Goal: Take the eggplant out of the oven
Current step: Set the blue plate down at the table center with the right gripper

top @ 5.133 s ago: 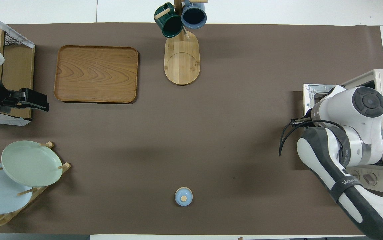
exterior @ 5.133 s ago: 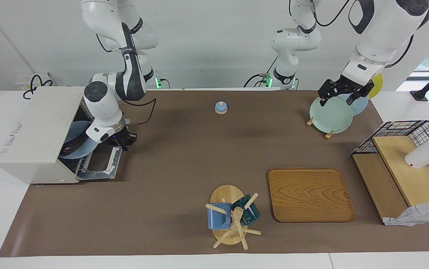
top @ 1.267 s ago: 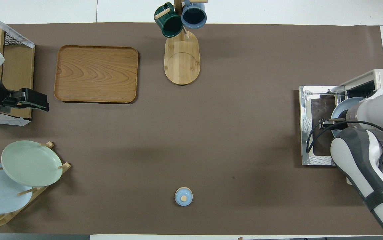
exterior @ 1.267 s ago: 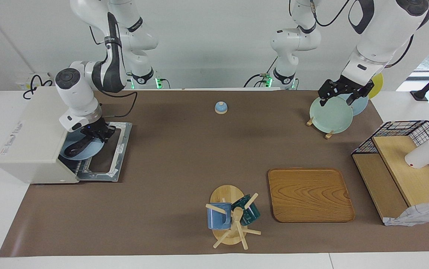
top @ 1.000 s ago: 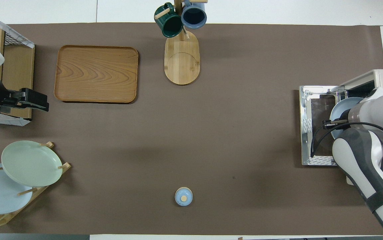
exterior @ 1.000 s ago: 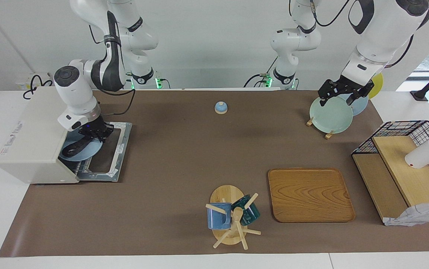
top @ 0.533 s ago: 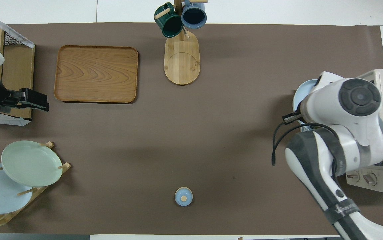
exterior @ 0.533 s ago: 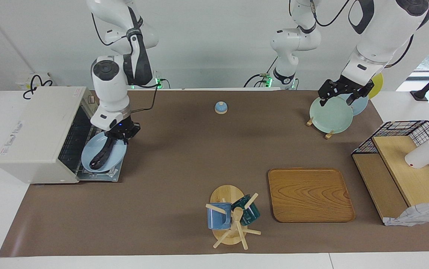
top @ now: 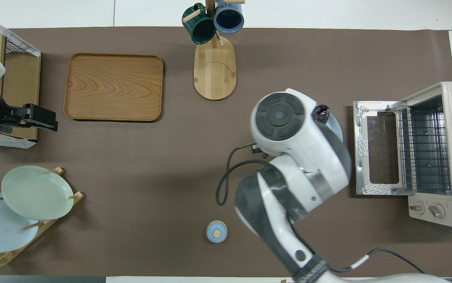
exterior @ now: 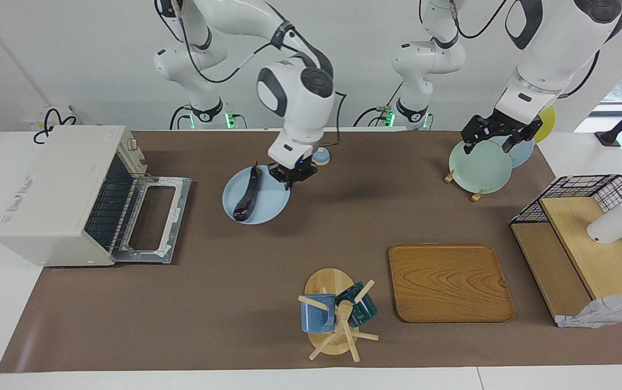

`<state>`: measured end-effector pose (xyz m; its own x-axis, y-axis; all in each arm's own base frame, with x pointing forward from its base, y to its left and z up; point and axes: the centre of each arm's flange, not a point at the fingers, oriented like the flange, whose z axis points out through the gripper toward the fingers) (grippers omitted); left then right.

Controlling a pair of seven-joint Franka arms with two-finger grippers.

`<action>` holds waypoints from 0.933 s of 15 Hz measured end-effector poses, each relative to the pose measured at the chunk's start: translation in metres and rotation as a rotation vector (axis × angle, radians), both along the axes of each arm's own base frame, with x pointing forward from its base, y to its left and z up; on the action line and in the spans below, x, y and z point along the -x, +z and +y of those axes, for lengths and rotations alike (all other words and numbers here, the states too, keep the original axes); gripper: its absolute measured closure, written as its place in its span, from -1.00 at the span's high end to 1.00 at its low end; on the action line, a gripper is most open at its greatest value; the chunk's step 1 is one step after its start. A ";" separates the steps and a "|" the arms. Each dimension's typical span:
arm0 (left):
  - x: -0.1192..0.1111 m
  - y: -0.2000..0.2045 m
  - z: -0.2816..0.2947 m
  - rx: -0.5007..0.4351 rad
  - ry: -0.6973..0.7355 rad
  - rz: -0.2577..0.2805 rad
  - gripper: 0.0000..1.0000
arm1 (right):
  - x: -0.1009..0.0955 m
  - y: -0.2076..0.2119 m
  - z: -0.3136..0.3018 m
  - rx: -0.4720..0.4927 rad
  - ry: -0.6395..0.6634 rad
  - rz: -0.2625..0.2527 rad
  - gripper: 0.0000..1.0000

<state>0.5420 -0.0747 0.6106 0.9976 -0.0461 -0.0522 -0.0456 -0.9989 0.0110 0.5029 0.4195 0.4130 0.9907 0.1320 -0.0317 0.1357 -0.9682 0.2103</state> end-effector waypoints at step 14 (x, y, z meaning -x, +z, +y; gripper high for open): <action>0.000 0.000 0.002 0.000 0.003 0.000 1.00 | 0.037 -0.086 0.097 -0.196 -0.047 -0.072 -0.95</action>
